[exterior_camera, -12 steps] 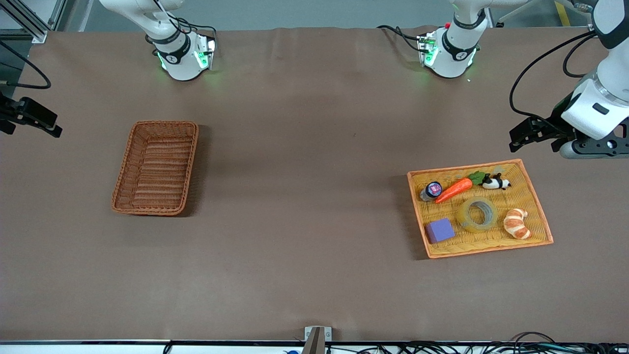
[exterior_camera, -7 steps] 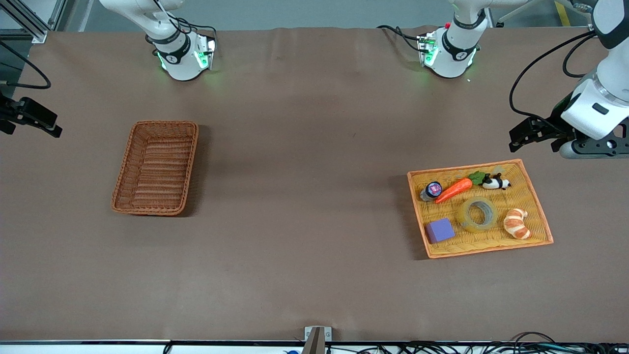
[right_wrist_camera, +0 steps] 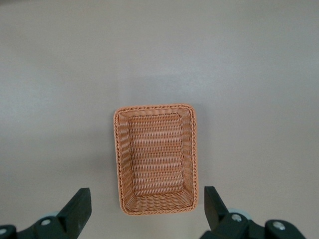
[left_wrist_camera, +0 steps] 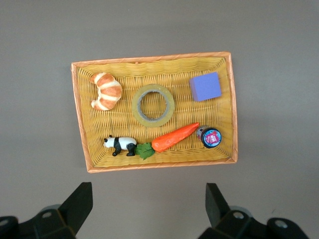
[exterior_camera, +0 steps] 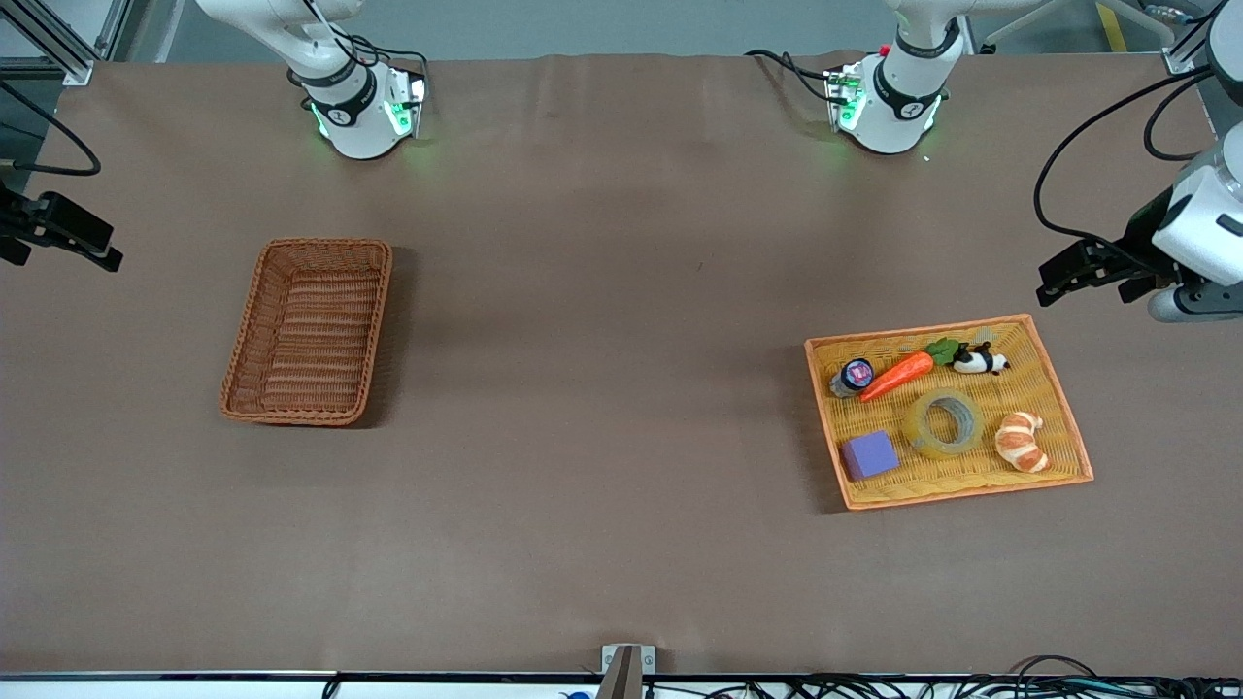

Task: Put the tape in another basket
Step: 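Move the left gripper over the tape roll in the yellow tray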

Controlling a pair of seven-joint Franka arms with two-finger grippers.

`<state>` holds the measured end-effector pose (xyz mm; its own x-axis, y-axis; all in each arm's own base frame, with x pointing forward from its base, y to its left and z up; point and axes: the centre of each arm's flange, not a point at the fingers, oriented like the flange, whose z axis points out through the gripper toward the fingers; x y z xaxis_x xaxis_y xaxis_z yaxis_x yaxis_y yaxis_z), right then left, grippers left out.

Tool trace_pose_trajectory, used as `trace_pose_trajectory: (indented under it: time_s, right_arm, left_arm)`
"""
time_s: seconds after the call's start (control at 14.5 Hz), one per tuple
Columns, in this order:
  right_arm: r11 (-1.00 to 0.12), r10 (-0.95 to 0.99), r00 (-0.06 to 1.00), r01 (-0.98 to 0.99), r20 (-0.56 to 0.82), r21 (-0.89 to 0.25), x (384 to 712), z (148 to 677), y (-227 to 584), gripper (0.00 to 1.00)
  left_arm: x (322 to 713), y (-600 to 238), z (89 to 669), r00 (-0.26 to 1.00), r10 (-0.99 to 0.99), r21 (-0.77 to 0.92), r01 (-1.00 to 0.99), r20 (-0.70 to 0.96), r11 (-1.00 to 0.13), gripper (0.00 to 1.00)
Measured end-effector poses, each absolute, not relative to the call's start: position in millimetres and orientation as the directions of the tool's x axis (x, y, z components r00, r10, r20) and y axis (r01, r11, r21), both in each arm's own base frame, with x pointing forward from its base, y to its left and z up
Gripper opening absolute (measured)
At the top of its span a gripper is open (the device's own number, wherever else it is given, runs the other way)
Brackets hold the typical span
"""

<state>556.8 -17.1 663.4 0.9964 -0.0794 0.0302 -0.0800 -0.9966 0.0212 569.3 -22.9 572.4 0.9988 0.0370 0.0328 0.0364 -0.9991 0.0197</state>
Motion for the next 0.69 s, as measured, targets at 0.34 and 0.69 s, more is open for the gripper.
trace_pose_trajectory:
  time_s: [0.34, 0.69]
  right_arm:
    - [-0.997, -0.079, 0.996, -0.08, 0.031, 0.021, 557, 663, -17, 1.0]
    - [-0.997, -0.079, 0.996, -0.08, 0.031, 0.021, 557, 663, -17, 1.0]
  left_arm:
    - [602, -9, 508, 1.0, 0.021, -0.063, 0.02, -0.022, -0.998, 1.0]
    - [641, 7, 411, 0.999, 0.036, -0.055, 0.034, -0.038, -0.998, 0.97]
